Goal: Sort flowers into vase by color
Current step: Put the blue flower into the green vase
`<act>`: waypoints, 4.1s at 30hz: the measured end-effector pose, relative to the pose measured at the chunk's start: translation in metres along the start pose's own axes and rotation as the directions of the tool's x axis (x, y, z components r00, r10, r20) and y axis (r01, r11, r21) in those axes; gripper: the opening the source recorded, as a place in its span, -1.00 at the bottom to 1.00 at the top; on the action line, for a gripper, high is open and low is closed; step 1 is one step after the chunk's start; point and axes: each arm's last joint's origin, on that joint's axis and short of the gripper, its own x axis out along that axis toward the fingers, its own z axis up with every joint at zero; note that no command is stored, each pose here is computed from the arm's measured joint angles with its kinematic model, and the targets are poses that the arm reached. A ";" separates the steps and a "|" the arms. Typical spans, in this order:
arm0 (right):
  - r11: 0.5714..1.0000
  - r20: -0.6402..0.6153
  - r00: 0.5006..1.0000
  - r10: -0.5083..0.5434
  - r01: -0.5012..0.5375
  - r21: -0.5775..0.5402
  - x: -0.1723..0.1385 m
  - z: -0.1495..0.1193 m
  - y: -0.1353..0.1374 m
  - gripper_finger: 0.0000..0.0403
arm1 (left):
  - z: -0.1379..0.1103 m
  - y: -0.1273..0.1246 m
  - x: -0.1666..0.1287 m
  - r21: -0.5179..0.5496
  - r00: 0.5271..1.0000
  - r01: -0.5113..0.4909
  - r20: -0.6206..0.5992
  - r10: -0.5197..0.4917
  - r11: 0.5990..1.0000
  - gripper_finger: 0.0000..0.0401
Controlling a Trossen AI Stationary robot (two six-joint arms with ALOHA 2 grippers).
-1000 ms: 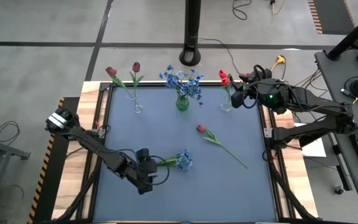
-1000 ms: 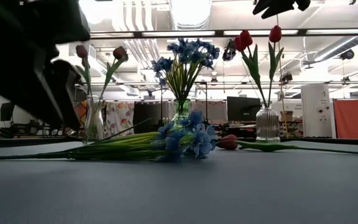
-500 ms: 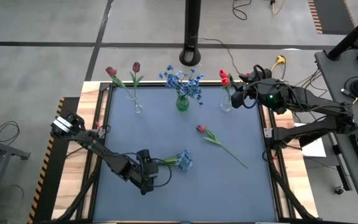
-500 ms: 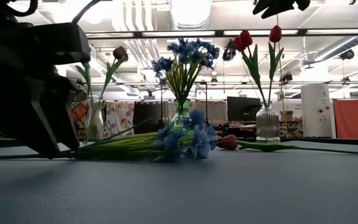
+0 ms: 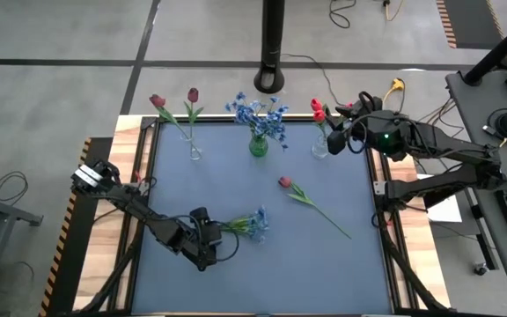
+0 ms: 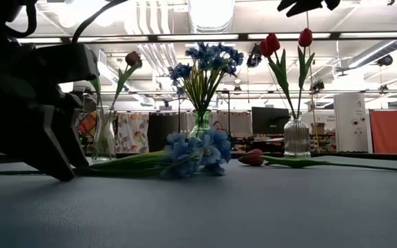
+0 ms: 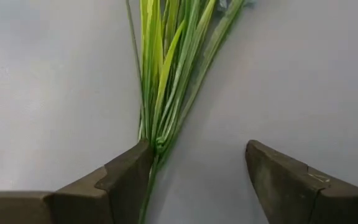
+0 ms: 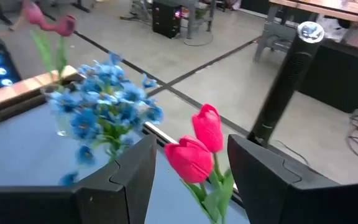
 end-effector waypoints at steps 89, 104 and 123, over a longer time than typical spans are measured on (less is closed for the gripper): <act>0.792 0.116 0.822 0.557 -0.484 -0.373 -0.021 0.021 0.102 -0.05 | -0.004 -0.015 -0.033 -0.081 0.920 -0.101 0.371 0.124 0.992 -0.99; 0.674 -0.003 0.733 0.680 -0.627 -0.391 -0.019 -0.035 0.131 -0.05 | 0.049 -0.033 -0.113 0.277 0.632 0.013 0.742 -0.223 0.961 -1.00; 0.608 0.238 0.578 0.781 -0.615 -0.501 0.020 -0.109 0.191 -0.05 | 0.101 0.014 -0.113 0.086 0.453 -0.122 0.891 -0.021 0.989 -1.00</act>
